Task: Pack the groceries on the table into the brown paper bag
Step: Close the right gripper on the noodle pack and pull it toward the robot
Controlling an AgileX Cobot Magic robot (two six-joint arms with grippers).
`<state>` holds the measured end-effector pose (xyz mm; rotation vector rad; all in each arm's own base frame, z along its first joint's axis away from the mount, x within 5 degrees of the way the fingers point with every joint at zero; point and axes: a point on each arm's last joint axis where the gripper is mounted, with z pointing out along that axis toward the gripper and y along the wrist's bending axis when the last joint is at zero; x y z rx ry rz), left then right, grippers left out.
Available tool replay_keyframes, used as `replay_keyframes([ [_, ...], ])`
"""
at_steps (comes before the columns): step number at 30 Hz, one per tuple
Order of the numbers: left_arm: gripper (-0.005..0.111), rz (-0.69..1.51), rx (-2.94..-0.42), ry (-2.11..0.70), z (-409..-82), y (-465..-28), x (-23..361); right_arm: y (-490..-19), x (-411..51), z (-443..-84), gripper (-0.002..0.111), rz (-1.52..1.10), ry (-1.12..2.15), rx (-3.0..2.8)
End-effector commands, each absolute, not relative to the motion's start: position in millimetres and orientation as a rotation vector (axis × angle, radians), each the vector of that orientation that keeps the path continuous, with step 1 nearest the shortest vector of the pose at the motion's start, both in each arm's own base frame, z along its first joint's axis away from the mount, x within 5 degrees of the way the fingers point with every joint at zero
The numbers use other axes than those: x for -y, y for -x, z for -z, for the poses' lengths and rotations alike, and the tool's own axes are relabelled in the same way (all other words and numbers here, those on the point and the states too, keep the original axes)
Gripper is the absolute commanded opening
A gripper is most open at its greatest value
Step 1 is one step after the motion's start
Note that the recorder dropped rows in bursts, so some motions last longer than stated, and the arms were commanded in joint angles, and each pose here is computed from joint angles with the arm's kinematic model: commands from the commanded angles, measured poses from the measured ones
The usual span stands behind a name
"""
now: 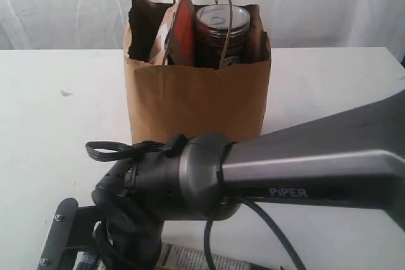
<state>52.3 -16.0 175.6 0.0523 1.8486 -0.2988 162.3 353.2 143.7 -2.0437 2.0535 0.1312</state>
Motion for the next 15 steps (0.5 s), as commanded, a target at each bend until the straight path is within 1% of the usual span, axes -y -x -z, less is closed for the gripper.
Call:
replay_keyframes([
  [1,0.0,0.306,-1.847,-0.044,-174.6,-52.2,16.0,-160.9,-352.7,-136.6,0.094,-0.102,2.068,-2.072],
  [3,0.0,0.306,-1.847,-0.044,-174.6,-52.2,16.0,-160.4,-352.0,-136.2,0.085,-0.101,2.073,-2.082],
  [4,0.0,0.306,-1.847,-0.044,-174.6,-52.2,16.0,-160.4,-352.0,-136.2,0.077,-0.102,2.07,-2.086],
  [6,0.0,0.306,-1.847,-0.044,-174.6,-52.2,16.0,-160.4,-352.0,-136.2,0.058,-0.103,2.062,-2.093],
  [9,0.0,0.306,-1.847,-0.044,-174.6,-52.2,16.0,-161.1,-353.5,-136.6,0.024,-0.112,2.05,-2.081],
  [12,0.0,0.306,-1.847,-0.044,-174.6,-52.2,16.0,-162.8,-357.5,-139.5,0.0,-0.132,2.01,-2.074],
  [15,0.0,0.306,-1.847,-0.044,-174.6,-52.2,16.0,-165.1,-362.7,-148.4,0.0,-0.157,1.945,-2.101],
])
